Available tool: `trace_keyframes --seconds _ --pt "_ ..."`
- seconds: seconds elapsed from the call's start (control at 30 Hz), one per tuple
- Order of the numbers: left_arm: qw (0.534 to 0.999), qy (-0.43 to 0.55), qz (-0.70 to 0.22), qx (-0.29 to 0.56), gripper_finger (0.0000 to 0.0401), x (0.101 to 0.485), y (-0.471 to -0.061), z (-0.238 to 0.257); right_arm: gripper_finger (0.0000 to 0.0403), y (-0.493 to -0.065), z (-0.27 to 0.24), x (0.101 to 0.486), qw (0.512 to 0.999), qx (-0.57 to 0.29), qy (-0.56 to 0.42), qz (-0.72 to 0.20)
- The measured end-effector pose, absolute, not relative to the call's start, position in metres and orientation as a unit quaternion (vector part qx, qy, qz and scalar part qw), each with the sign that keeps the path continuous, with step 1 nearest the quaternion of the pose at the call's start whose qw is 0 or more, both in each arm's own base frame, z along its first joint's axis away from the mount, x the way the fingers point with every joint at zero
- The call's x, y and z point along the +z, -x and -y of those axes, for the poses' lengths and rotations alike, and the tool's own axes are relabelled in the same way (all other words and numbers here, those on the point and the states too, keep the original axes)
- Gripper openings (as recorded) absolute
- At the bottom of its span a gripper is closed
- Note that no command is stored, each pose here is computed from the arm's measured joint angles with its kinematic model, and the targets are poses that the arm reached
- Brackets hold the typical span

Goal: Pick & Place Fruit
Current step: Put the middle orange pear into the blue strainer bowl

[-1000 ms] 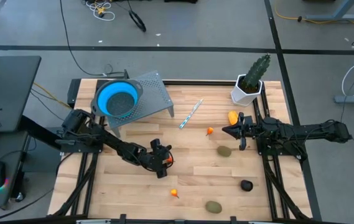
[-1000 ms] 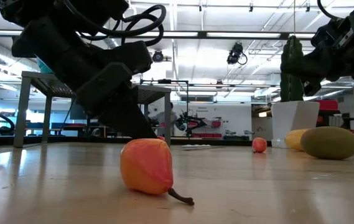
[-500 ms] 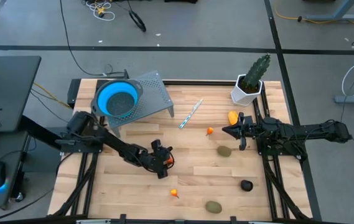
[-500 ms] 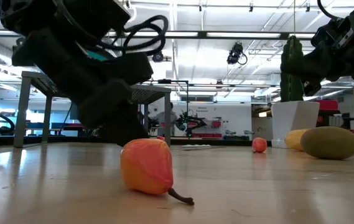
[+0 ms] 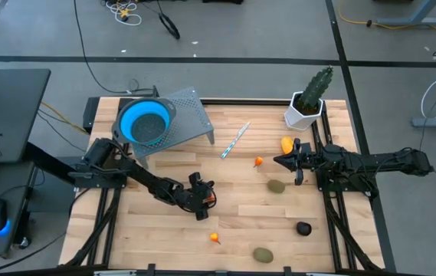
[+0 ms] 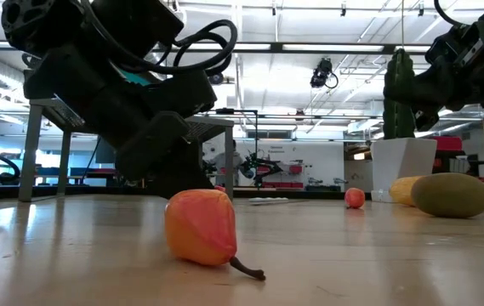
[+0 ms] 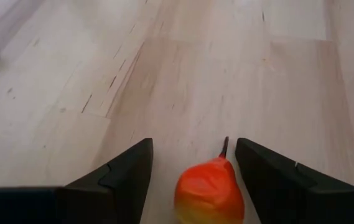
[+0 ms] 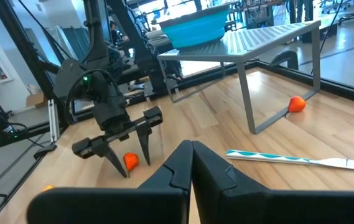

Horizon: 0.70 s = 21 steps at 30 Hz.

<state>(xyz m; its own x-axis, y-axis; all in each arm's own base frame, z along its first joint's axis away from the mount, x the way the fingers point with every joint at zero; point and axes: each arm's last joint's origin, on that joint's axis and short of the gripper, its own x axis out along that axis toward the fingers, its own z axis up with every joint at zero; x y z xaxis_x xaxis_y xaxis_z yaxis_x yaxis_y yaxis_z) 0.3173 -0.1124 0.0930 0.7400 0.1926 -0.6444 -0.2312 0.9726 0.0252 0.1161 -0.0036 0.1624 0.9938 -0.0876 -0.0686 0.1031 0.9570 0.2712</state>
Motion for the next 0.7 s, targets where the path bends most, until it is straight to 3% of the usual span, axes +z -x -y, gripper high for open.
trace_keyframes --seconds 0.7 --pt "0.915 0.058 -0.377 0.129 0.0242 0.0877 -0.3115 0.1107 0.0013 -0.1161 0.0036 0.1625 0.989 -0.048 -0.139 -0.028"
